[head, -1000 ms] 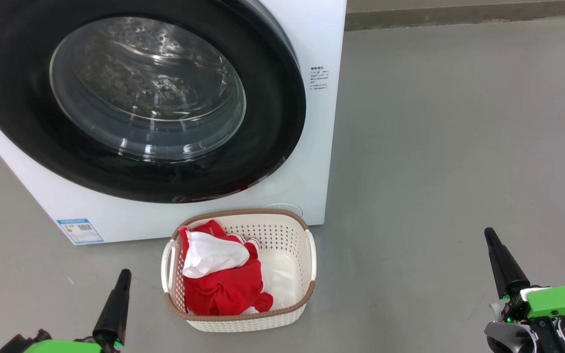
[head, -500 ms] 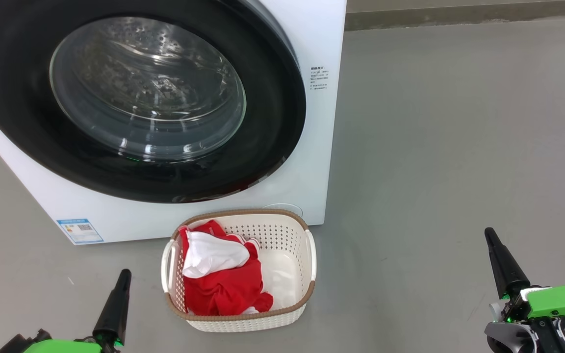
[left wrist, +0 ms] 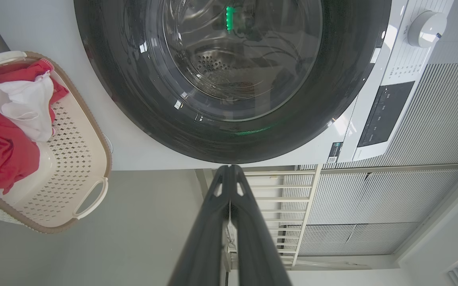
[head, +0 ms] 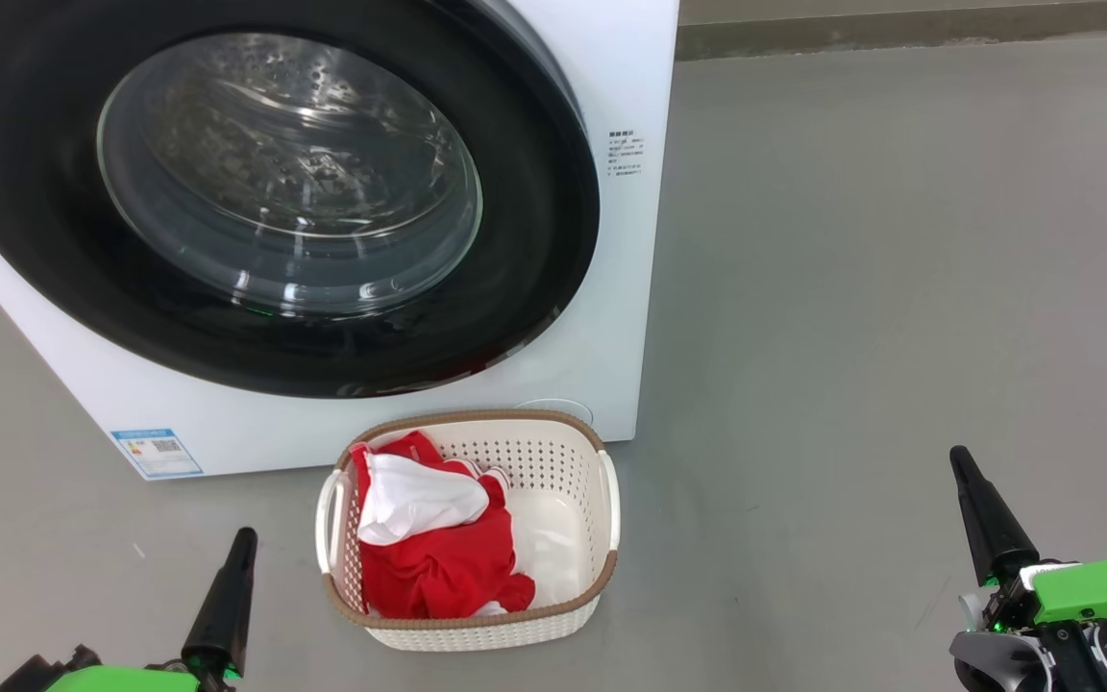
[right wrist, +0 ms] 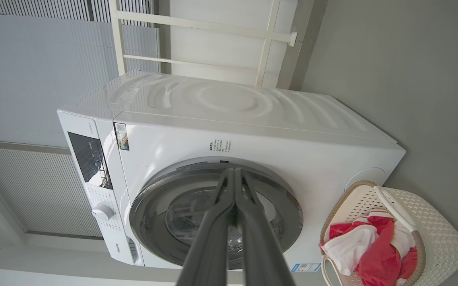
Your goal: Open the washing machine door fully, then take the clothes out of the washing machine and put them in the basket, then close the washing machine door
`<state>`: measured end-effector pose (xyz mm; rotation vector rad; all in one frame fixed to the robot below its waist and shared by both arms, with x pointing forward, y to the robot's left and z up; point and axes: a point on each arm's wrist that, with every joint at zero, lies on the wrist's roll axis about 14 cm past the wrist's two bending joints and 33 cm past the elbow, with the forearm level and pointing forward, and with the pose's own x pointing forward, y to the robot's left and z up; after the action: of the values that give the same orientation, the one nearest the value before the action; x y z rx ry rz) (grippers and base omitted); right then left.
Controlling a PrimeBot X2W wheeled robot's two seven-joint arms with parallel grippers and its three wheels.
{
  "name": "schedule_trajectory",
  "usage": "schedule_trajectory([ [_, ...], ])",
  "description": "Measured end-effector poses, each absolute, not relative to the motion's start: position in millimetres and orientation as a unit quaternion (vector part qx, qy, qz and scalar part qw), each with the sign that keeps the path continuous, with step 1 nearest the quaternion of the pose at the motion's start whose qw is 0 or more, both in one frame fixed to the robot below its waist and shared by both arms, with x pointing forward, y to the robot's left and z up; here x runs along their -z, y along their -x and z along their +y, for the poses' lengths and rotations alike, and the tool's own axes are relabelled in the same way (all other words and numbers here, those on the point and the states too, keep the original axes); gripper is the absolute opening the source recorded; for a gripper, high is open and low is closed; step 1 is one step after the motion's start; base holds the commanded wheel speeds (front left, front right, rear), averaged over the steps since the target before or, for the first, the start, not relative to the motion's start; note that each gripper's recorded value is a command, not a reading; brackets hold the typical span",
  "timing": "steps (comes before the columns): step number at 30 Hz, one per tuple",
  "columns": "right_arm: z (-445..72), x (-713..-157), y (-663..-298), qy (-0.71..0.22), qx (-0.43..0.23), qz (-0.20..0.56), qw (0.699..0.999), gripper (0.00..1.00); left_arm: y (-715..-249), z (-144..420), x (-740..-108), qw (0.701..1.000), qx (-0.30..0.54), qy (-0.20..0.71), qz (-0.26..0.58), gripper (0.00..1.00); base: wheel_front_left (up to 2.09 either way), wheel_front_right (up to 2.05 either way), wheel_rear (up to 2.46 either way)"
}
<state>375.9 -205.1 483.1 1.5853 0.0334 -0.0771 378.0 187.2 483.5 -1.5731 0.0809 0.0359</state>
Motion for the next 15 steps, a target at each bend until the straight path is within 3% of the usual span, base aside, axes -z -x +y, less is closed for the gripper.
schedule_trajectory([
  [15, -205.0, -483.1, -375.9, -0.712, 0.034, 0.015, 0.701, 0.00, -378.0, 187.2, -483.5, 0.705, -0.016, 0.708, 0.036, 0.00, 0.00, 0.00, 0.00],
])
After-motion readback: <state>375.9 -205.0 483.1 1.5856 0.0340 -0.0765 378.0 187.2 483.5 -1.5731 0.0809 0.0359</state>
